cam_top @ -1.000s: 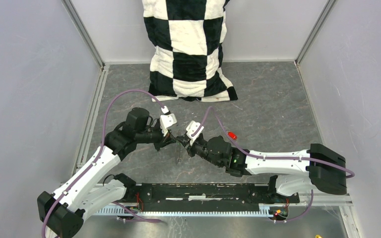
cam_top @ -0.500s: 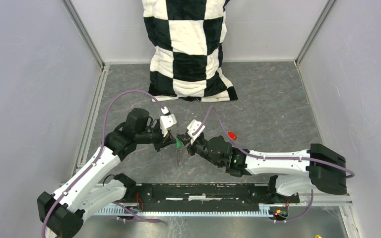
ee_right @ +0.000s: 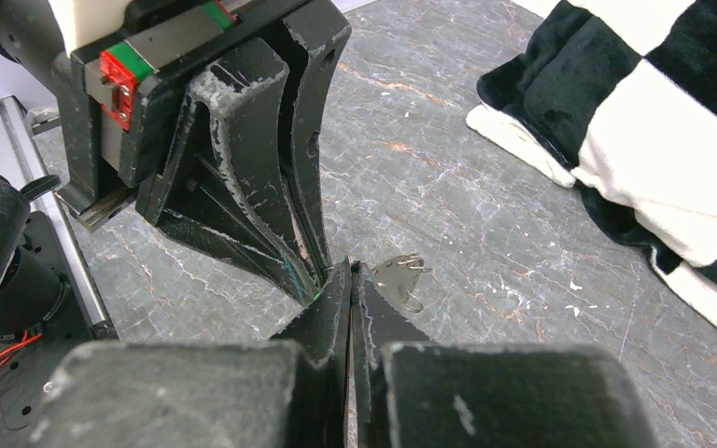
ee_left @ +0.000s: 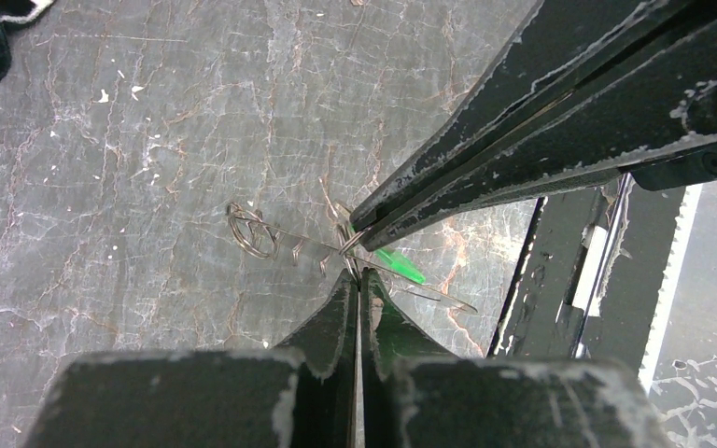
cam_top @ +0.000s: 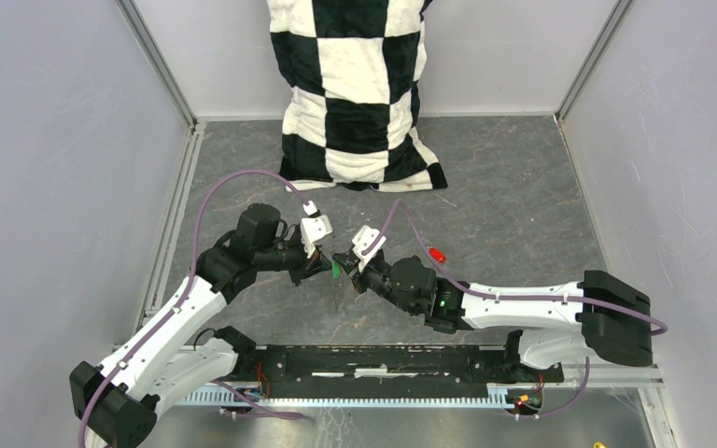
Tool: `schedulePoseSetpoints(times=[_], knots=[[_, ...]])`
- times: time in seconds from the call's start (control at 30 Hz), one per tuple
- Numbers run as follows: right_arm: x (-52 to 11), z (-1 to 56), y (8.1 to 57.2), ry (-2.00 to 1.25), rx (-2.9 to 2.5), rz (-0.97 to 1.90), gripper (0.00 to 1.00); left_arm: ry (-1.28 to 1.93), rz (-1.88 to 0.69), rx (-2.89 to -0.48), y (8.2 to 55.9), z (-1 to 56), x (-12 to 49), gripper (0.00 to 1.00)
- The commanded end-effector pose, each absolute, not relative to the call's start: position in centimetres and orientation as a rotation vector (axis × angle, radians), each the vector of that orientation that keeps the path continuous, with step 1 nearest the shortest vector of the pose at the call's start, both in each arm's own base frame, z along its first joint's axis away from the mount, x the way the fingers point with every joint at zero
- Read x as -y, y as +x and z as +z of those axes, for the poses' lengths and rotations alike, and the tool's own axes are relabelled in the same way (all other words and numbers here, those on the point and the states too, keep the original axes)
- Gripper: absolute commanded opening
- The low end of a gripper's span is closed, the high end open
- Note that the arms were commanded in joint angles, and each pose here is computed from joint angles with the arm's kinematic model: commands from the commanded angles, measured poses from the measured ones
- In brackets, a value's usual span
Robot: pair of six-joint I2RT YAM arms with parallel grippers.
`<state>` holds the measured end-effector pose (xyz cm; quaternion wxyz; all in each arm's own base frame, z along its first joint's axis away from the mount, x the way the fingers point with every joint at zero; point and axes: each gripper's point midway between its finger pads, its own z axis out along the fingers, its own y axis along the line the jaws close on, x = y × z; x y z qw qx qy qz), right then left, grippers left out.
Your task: Put the keys on the keyring
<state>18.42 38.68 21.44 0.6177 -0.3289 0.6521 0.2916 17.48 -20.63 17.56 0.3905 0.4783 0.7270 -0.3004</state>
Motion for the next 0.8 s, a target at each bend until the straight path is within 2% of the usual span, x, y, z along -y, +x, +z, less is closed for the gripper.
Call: schedulePoseSetpoints(times=[0.0, 0.77], knots=[[-39.2, 22.7, 18.9, -0.728, -1.487, 0.672, 0.00, 1.195, -0.838, -1.755, 17.1, 20.0, 21.8, 0.02], [-38.5, 22.4, 18.3, -0.726, -1.480, 0.703, 0.00, 1.160, -0.796, -1.739, 17.8, 21.1, 21.6, 0.02]])
